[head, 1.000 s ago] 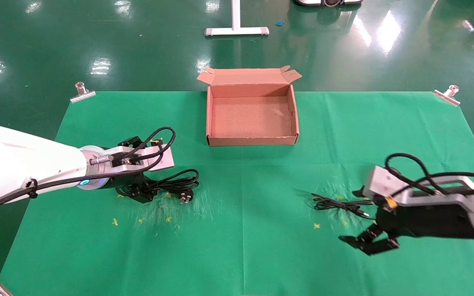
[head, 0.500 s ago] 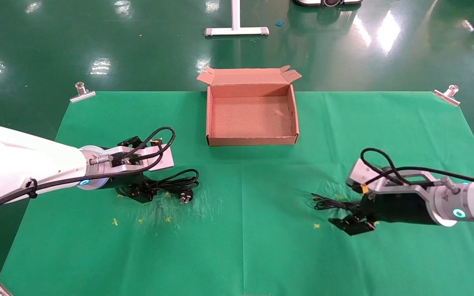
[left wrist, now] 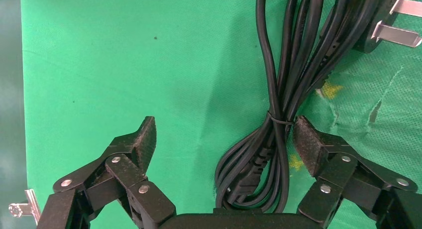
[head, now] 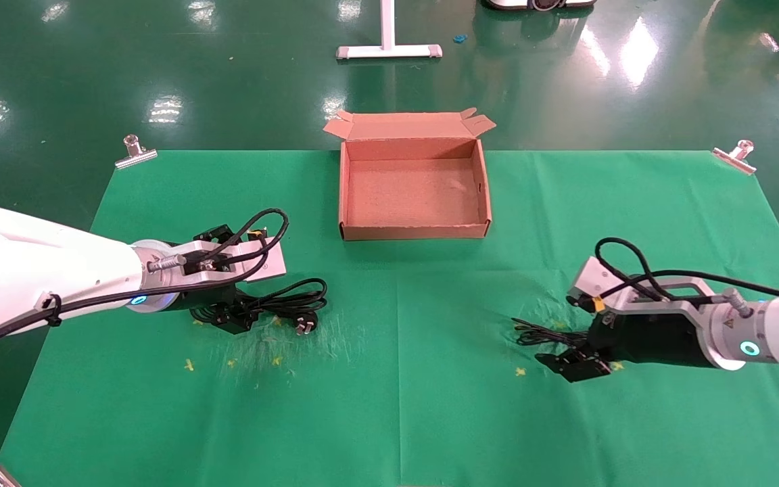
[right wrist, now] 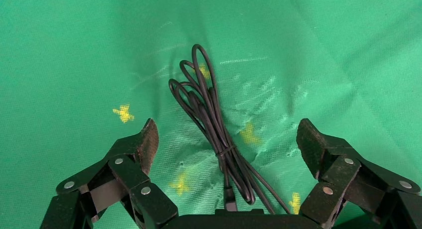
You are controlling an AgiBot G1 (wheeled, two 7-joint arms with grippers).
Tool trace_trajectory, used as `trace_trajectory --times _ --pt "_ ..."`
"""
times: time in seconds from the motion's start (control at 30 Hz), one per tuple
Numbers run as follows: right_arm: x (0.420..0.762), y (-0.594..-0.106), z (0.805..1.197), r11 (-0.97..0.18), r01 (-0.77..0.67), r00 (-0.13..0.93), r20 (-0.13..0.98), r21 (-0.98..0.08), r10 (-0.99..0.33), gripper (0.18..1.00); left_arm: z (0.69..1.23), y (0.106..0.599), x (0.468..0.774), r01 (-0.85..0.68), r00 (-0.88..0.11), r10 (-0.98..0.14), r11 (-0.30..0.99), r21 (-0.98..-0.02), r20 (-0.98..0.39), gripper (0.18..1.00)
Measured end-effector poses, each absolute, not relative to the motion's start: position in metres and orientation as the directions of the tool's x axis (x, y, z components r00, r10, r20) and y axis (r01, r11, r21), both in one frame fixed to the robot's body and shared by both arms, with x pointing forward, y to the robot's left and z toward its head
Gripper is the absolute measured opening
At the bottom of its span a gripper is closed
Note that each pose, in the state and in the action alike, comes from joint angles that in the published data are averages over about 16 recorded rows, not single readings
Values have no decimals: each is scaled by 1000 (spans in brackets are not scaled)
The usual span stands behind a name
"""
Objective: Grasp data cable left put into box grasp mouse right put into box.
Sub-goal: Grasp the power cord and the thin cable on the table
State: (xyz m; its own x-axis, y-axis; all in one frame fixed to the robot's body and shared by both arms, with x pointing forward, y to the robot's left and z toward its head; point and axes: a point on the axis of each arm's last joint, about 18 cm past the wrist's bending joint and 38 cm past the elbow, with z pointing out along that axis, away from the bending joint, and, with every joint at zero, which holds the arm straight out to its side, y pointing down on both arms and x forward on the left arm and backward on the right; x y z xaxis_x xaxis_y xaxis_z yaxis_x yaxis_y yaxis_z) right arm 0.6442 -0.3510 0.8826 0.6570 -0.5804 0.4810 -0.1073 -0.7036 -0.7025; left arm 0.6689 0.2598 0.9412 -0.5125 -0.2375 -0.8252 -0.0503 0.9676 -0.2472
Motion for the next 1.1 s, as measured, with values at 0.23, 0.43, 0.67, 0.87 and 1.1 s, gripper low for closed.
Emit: trace_trajectory --times 0.23,0.43,0.67,0.87,1.1 --pt "643 -350 883 -703 -106 659 479 -703 -579 967 941 260 669 -50 -513 -238 968 -247 -825 950" --pt "643 -350 883 -703 -105 660 479 -704 -579 910 941 260 669 -50 -513 -238 968 -247 -825 881" --pt "642 -350 884 -703 -105 661 478 -704 -578 799 941 260 669 -50 -513 -238 968 -247 -825 755" --pt "642 -350 884 -703 -105 661 478 -704 -578 669 941 260 669 -50 -513 -237 968 -247 -825 617" --pt "642 -349 885 -702 -101 661 479 -705 -577 510 942 261 670 -52 -514 -242 966 -252 -823 454"
